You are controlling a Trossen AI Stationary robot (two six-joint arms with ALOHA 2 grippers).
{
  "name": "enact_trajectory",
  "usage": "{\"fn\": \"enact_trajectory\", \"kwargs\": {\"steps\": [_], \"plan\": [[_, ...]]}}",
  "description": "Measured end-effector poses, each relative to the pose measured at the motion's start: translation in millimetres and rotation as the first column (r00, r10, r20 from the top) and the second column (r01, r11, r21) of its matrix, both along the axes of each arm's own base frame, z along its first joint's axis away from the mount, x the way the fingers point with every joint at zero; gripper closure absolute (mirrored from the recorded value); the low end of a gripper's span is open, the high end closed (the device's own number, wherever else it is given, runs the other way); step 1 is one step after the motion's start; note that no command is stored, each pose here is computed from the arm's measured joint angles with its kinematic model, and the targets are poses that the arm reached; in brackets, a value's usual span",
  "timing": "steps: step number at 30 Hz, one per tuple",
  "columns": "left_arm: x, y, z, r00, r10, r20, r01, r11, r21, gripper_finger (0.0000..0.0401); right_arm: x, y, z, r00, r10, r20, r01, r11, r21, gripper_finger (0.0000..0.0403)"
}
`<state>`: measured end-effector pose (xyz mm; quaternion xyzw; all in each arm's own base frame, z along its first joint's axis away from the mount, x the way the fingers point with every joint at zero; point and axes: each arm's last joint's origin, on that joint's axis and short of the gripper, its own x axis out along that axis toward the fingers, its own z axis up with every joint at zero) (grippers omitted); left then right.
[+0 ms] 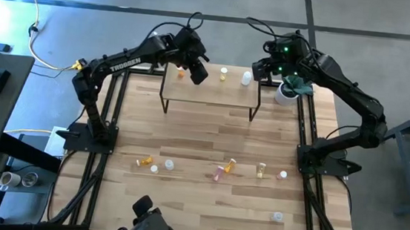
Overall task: Pick and place medicine bottles onto shelf by color
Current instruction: Put the right white pill bottle on the shelf aligned with the other white pill bottle
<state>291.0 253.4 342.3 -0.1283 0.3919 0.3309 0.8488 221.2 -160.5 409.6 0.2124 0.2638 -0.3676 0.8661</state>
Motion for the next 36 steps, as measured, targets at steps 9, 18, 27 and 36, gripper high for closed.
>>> {"fn": "enact_trajectory", "kwargs": {"steps": [9,18,27,36], "plan": [[-5.2,-29.0,27.5,0.990,-0.127,-0.062,0.122,0.990,-0.075,0.0228,12.4,25.8,-4.5,0.997,0.078,0.006,-0.078,0.992,0.103,0.0208],[-12.1,-75.8,21.9,0.967,-0.253,-0.022,0.248,0.960,-0.132,0.0229,28.7,67.1,-16.2,0.988,0.152,-0.023,-0.145,0.970,0.196,0.0208],[-40.8,-129.1,3.3,0.962,-0.242,0.122,0.256,0.960,-0.114,0.0229,43.3,113.4,-43.2,0.985,0.167,-0.042,-0.144,0.935,0.324,0.0208],[-58.4,-176.9,-2.6,0.917,-0.314,0.245,0.340,0.938,-0.067,0.0229,43.7,166.6,-77.2,0.979,0.164,-0.120,-0.093,0.886,0.454,0.0208]]}}
